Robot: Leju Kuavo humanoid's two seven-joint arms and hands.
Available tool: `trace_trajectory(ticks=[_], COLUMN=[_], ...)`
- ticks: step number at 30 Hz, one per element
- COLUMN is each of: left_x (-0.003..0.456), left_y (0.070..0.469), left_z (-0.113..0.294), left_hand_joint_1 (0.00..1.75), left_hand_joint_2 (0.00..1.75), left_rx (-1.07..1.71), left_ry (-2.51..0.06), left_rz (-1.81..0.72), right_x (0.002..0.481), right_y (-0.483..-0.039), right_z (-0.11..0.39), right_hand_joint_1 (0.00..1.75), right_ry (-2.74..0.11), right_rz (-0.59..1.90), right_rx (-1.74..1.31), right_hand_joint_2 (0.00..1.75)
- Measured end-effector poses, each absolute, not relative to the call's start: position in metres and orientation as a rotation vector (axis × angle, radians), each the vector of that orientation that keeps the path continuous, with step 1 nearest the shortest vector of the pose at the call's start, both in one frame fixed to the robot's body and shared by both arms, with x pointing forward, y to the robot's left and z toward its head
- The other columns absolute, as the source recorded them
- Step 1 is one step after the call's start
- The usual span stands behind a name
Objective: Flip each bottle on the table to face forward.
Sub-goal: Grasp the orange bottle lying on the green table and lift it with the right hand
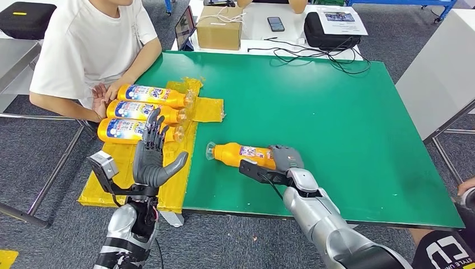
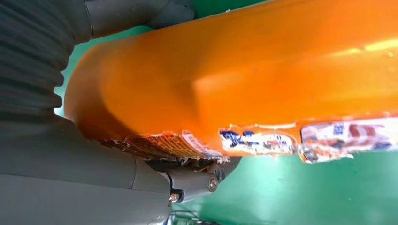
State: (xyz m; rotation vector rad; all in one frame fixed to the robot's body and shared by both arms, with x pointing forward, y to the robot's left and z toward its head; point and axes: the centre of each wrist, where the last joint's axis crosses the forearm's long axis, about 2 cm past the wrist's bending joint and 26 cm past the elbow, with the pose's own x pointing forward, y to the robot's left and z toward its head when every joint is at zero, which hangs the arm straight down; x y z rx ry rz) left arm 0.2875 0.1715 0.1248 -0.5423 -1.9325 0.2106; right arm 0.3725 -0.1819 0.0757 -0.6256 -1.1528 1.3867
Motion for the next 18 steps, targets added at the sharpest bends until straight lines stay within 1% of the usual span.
trace_trajectory(ticks=[4, 7, 12, 18], left_x=[0.287, 0.287, 0.275, 0.242], left_y=[0.172, 0.170, 0.156, 0.143], left_z=[0.124, 0.117, 0.082, 0.038], left_hand_joint_1=[0.00, 0.00, 0.00, 0.00], left_hand_joint_2=[1.75, 1.75, 1.75, 1.75], left_rx=[-0.551, -0.567, -0.558, -0.532], left_ry=[-1.926, -1.838, -1.641, -1.522], left_rz=[0.224, 0.249, 0.276, 0.149], right_x=[0.362, 0.348, 0.326, 0.321], right_y=[-0.180, -0.175, -0.160, -0.164], right_z=[0.066, 0.058, 0.059, 0.086], right_hand_joint_1=[1.75, 1.75, 1.75, 1.75], right_ry=[-1.351, -1.563, -1.844, -1.995], right_rz=[1.266, 1.061, 0.647, 0.366], right_rx=[-0.501, -0.453, -0.450, -0.546], right_hand_joint_2=[1.75, 1.75, 1.75, 1.75])
